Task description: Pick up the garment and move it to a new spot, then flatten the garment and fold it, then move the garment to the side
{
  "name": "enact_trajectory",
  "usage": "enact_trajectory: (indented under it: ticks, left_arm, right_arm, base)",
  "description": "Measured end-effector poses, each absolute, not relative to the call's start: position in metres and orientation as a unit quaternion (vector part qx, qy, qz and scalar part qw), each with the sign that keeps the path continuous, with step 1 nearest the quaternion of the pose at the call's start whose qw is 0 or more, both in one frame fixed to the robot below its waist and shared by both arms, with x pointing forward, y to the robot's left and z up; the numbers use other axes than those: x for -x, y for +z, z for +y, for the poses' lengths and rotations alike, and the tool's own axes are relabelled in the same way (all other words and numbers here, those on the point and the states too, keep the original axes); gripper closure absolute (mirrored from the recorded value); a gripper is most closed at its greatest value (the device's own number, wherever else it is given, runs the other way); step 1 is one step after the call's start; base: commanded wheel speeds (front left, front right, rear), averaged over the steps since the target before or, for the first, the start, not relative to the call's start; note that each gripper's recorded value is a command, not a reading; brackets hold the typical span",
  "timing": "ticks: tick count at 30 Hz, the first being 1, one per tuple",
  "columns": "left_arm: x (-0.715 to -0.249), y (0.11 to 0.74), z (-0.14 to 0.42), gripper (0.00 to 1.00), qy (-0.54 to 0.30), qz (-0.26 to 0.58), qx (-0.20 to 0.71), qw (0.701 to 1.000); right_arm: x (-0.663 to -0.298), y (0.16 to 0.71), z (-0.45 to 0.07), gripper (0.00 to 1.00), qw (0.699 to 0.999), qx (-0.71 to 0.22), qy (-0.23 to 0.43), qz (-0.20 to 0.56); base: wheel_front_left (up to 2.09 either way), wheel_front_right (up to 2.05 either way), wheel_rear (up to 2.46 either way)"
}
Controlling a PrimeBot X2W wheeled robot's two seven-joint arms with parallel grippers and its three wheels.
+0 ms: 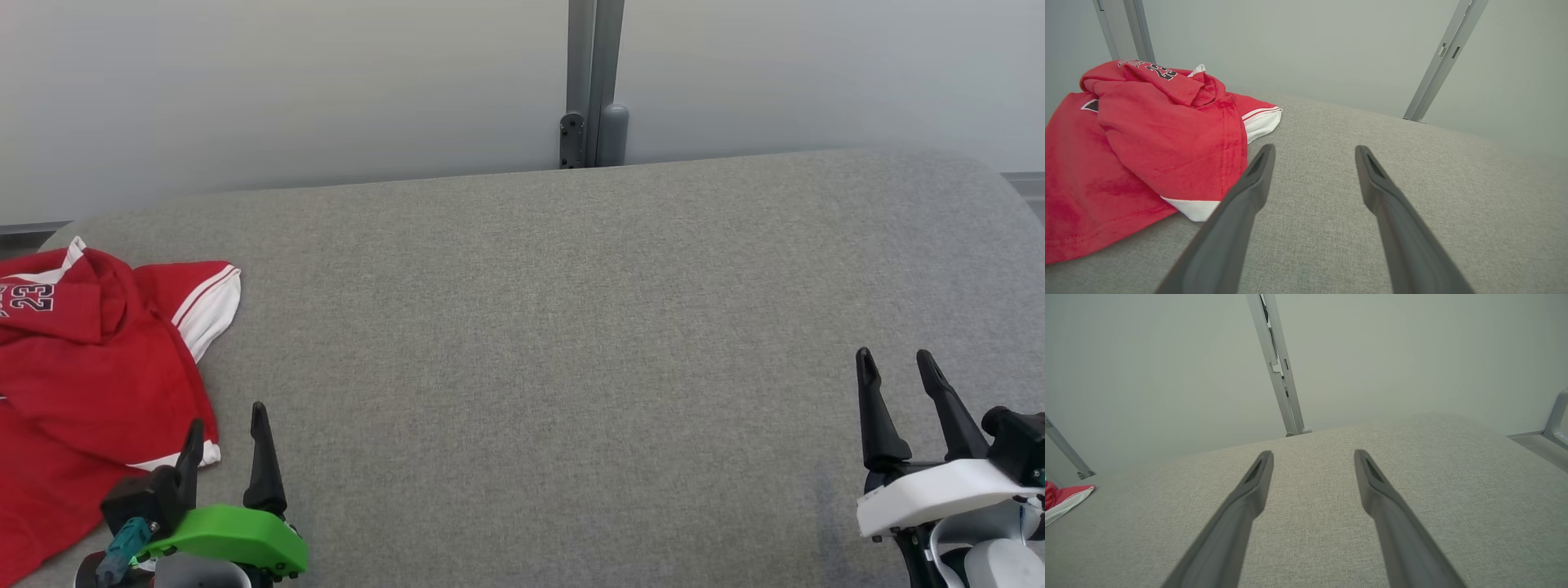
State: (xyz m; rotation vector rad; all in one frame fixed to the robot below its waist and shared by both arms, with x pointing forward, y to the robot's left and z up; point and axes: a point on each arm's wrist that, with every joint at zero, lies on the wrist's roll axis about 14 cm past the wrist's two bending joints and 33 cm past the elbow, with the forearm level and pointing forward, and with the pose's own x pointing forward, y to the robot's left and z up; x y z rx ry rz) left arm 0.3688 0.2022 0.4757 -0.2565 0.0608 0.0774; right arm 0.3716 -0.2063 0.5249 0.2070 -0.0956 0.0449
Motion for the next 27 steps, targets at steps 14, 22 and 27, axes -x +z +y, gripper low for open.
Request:
enact_trajectory:
  ticks: [14, 22, 27]
  left_arm:
    - [-0.3652, 0.4766, 0.2042, 0.00, 0.032, 0.022, 0.064, 0.997]
    - [-0.3650, 0.4792, 0.2038, 0.00, 0.027, 0.014, 0.033, 0.999]
    - [-0.3643, 0.4800, 0.2051, 0.00, 0.026, 0.011, 0.015, 0.999]
  right_arm:
    - [-0.3704, 0.5283, -0.2063, 0.00, 0.996, -0.054, 0.027, -0.059]
    - [-0.3699, 0.5293, -0.2058, 0.00, 0.997, -0.036, 0.030, -0.064]
    - [-0.3697, 0.5311, -0.2079, 0.00, 0.997, -0.030, 0.027, -0.069]
  base:
    - [0.00, 0.00, 0.00]
    - [0.00, 0.00, 0.00]
    - [0.00, 0.00, 0.00]
